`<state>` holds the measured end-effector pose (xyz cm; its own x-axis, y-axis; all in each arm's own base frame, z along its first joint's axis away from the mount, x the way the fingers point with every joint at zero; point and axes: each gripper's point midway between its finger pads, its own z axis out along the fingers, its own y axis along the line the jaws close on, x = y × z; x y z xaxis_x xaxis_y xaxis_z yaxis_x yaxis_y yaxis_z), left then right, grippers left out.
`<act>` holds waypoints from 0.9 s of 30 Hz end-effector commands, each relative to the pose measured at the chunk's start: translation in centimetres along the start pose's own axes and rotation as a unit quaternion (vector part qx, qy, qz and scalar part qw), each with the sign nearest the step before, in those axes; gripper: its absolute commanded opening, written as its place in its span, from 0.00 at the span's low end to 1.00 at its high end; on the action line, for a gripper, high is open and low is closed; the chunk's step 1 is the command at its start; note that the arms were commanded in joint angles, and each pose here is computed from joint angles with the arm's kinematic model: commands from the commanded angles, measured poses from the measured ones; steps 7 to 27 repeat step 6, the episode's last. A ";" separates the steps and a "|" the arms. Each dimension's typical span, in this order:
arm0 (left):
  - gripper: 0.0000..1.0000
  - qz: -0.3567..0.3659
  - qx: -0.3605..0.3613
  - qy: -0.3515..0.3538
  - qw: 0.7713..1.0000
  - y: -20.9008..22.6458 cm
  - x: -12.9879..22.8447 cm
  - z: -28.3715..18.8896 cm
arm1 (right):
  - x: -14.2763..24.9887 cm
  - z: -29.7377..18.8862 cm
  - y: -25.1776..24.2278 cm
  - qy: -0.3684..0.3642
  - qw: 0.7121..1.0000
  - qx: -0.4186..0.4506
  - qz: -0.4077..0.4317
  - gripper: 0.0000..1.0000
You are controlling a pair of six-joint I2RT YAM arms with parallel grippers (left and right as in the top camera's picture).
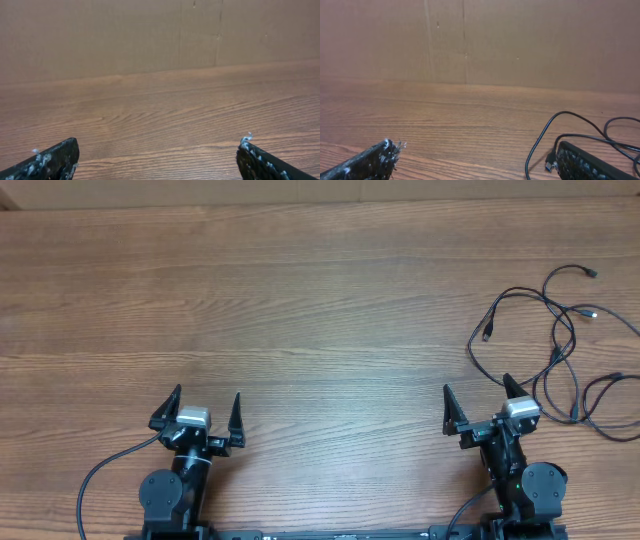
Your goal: Untangle cables
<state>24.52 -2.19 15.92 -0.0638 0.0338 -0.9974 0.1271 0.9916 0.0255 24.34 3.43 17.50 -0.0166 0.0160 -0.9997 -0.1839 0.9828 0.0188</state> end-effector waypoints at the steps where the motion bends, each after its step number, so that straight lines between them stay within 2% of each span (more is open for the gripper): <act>1: 1.00 0.009 0.006 -0.001 1.000 -0.2 0.1 0.0 | 0.3 0.0 0.1 0.000 1.000 -0.001 -0.002 1.00; 27: 1.00 0.009 0.006 -0.001 1.000 -0.2 0.1 0.0 | 0.3 0.0 0.1 0.000 1.000 -0.001 -0.002 1.00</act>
